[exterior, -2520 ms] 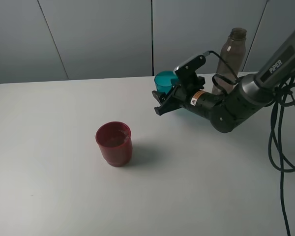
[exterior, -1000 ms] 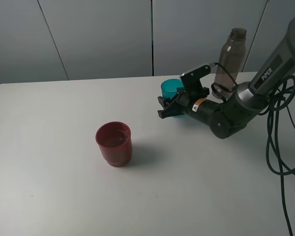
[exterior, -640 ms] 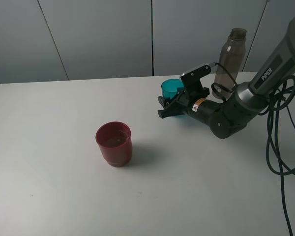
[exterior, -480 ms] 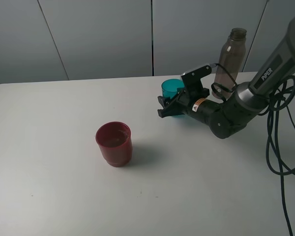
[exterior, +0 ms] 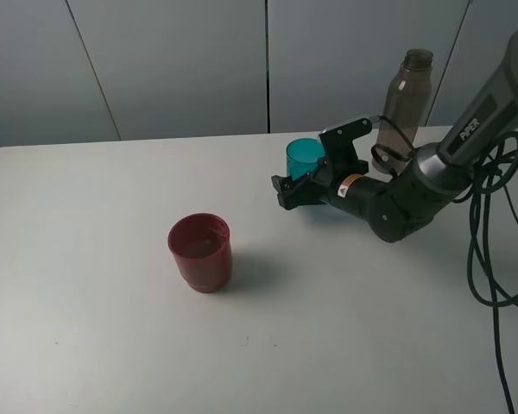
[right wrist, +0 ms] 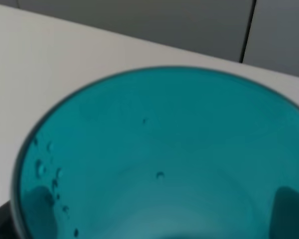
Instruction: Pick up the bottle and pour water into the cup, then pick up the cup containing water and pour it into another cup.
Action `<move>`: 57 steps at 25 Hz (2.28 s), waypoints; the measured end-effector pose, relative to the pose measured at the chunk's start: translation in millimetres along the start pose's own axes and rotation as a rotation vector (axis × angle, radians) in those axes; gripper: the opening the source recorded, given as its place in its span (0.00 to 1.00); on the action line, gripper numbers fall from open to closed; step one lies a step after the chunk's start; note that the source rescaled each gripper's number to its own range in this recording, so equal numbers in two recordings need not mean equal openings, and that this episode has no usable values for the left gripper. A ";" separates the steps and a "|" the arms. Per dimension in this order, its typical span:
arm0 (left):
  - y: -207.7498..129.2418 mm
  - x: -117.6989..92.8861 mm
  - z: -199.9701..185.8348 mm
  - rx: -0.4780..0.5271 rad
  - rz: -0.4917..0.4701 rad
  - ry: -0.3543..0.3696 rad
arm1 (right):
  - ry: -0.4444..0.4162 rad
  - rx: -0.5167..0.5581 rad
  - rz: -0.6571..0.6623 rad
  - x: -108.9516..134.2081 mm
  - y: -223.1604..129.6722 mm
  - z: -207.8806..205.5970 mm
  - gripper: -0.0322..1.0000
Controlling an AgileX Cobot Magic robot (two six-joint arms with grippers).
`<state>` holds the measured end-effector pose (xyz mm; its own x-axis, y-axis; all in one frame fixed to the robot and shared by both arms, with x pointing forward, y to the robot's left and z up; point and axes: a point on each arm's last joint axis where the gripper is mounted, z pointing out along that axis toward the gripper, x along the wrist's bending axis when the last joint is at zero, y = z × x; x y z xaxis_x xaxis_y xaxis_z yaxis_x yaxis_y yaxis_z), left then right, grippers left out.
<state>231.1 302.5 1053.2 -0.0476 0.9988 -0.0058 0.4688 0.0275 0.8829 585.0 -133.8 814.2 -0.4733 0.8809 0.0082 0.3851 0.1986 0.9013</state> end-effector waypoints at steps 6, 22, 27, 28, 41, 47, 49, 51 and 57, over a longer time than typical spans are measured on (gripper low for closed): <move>0.0 0.0 0.0 0.000 0.000 0.000 | -0.003 0.090 0.002 0.2 6.6 -12.9 0.99; 0.0 0.0 0.0 0.000 0.000 0.000 | -0.023 0.177 0.002 3.9 44.8 -120.3 0.99; 0.0 0.0 0.0 0.000 0.000 0.000 | -0.050 0.190 0.006 4.2 91.2 -180.5 0.99; 0.0 0.0 0.0 0.000 0.000 0.000 | -0.054 0.176 0.004 4.6 100.5 -196.0 0.99; 0.0 0.0 0.0 0.000 0.000 0.000 | -0.101 0.207 0.045 11.5 95.2 -372.8 0.99; 0.0 0.0 0.0 0.000 0.000 0.000 | -0.089 0.070 0.126 16.2 76.6 -420.3 0.99; 0.0 0.0 0.0 0.000 0.000 0.000 | -0.083 0.026 0.147 17.2 73.2 -429.4 0.99; 0.0 0.0 0.0 0.000 0.000 0.000 | -0.076 0.027 0.163 18.4 68.6 -436.1 0.99; 0.0 0.0 0.0 0.000 0.000 0.000 | -0.084 0.157 0.151 19.1 53.8 -444.2 0.99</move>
<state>231.1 302.5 1053.2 -0.0476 0.9988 -0.0058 0.4688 0.0275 0.8829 244.7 -297.1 1055.2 -0.3360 0.9369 0.0964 0.5680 0.1199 0.8143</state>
